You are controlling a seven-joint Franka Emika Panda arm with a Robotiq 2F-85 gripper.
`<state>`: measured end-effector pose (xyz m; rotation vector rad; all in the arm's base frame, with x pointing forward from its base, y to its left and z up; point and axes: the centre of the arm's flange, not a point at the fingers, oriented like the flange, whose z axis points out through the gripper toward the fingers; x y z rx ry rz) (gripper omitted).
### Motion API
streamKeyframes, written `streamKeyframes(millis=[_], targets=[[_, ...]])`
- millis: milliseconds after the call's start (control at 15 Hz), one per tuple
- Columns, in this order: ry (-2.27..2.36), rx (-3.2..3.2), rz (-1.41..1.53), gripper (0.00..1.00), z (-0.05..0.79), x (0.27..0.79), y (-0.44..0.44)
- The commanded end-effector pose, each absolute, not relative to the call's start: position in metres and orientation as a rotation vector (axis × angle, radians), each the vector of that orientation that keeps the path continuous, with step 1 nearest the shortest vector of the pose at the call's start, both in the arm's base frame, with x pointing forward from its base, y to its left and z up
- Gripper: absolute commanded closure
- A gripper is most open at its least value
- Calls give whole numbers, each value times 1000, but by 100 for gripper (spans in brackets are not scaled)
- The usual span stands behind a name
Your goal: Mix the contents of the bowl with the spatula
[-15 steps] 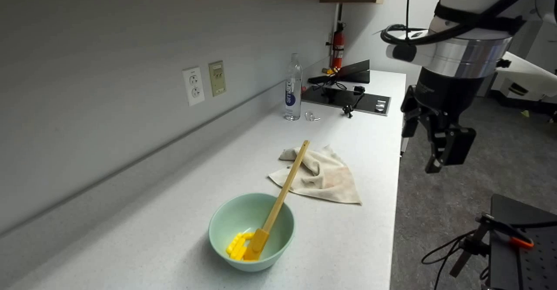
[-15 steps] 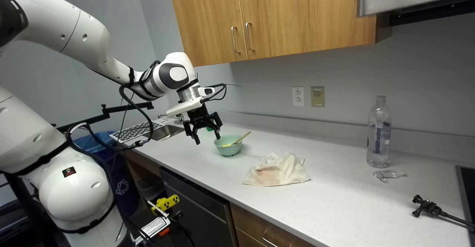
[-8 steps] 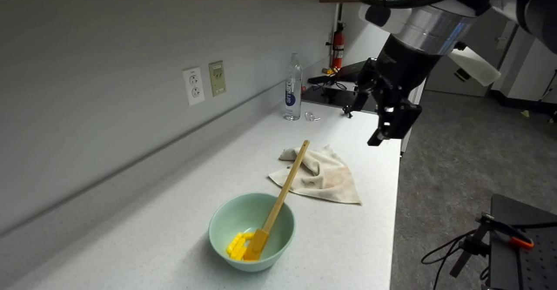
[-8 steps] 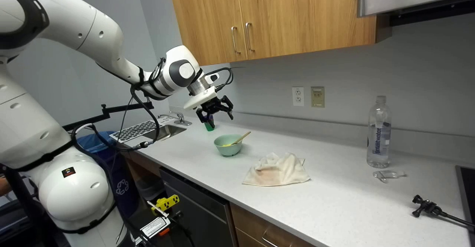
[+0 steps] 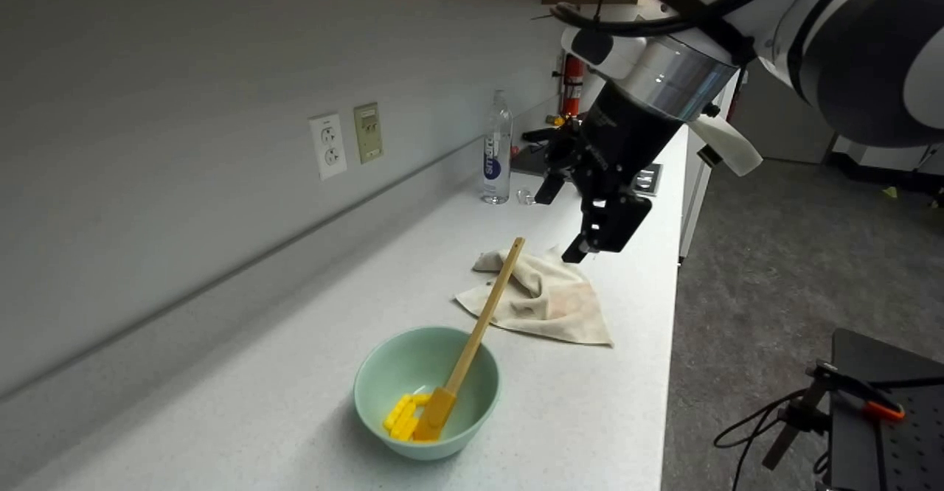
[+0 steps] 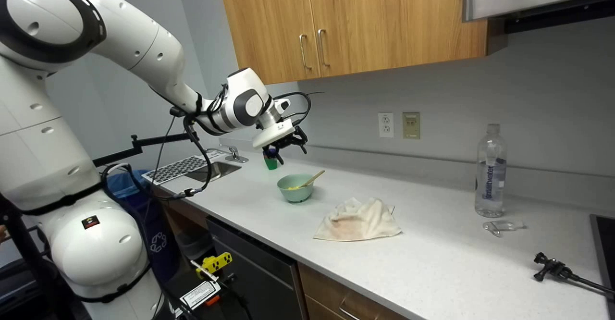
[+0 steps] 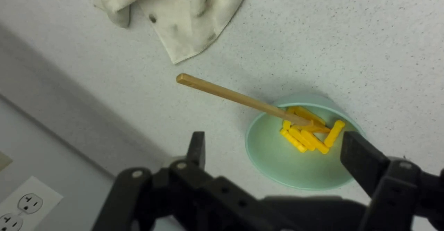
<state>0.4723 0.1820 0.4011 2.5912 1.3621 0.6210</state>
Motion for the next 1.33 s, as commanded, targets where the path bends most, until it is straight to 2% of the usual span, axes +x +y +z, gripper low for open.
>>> streamKeyframes(millis=[0,667,1267], targets=[[1362,2590,623,0,402,473,182],[1617,2364,341,0,378,522,204],[1715,2461,714,0,363,556,244]])
